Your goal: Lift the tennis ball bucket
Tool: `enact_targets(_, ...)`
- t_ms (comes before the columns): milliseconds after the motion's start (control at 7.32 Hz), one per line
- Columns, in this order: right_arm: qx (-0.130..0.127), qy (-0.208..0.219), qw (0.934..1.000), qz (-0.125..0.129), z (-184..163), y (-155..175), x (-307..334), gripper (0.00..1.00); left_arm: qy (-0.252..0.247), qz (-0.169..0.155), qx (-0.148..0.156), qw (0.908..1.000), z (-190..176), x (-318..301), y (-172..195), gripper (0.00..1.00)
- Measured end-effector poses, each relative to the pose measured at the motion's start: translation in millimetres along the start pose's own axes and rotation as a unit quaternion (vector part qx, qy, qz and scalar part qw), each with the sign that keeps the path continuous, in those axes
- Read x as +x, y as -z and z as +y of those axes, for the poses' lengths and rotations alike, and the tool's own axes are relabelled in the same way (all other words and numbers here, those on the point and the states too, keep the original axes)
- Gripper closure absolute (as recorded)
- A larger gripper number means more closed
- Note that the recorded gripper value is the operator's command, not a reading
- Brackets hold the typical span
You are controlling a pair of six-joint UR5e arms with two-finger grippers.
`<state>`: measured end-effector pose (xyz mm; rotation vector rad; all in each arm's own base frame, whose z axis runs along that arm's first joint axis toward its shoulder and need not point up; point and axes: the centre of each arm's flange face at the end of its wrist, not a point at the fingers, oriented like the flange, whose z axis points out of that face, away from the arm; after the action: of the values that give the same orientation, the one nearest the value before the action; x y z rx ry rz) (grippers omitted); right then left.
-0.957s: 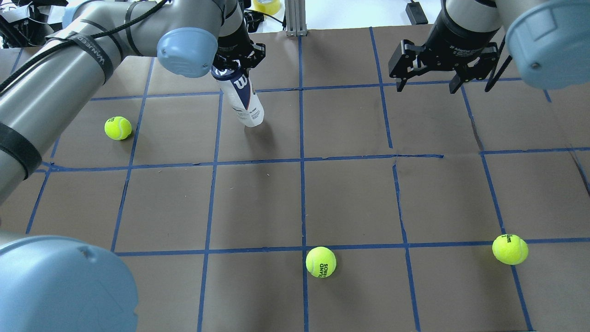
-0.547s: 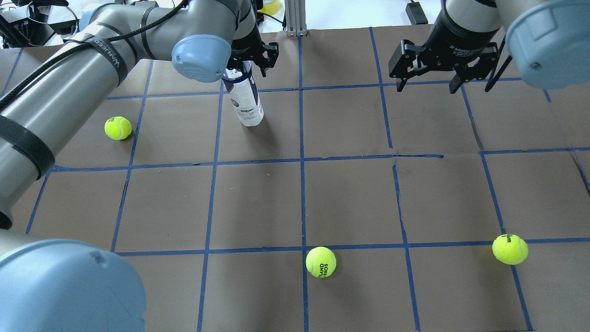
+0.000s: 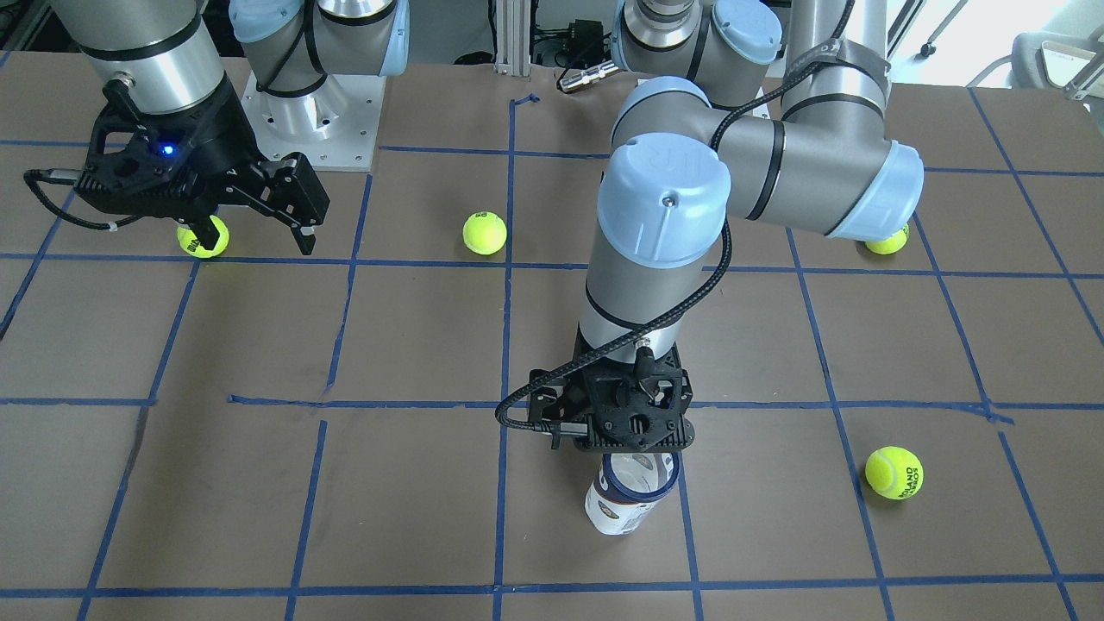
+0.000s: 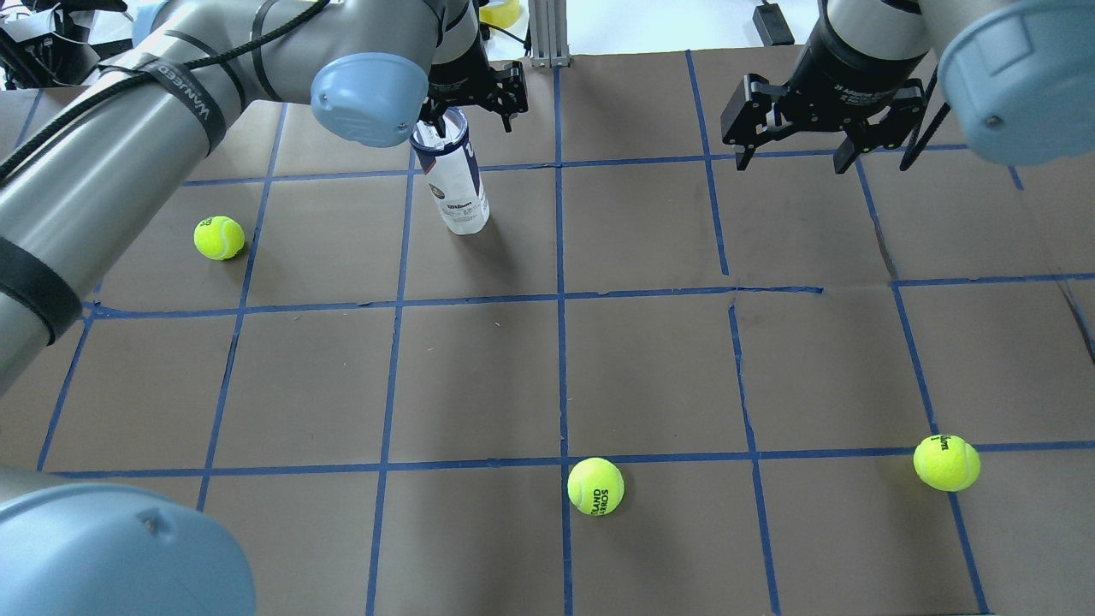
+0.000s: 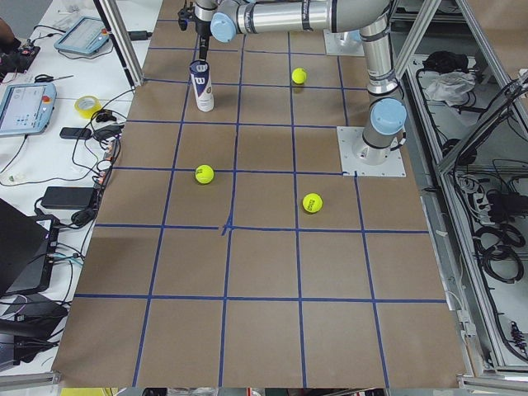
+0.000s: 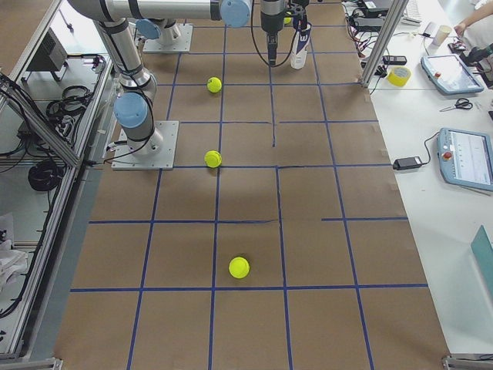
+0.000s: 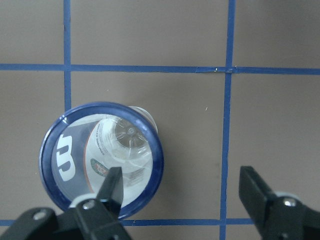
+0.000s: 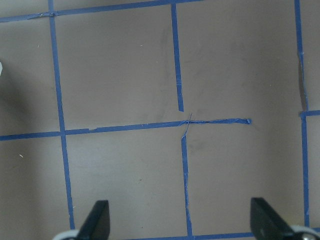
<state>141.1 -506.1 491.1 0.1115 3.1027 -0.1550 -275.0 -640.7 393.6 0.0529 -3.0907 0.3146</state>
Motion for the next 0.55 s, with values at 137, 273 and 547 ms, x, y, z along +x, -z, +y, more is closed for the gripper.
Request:
enact_targets(137, 0.000, 0.000, 1.0000, 0.000, 0, 0, 0, 0.00, 0.001, -0.002, -0.006, 1.0000, 3, -7, 16, 0.00)
enact_targets(273, 0.000, 0.000, 1.0000, 0.000, 0, 0, 0, 0.00, 0.004, -0.005, -0.017, 0.9998, 6, -23, 32, 0.00)
enact_targets(547, 0.000, 0.000, 1.0000, 0.000, 0, 0, 0, 0.00, -0.007, -0.011, -0.039, 0.9991, 12, -68, 63, 0.00)
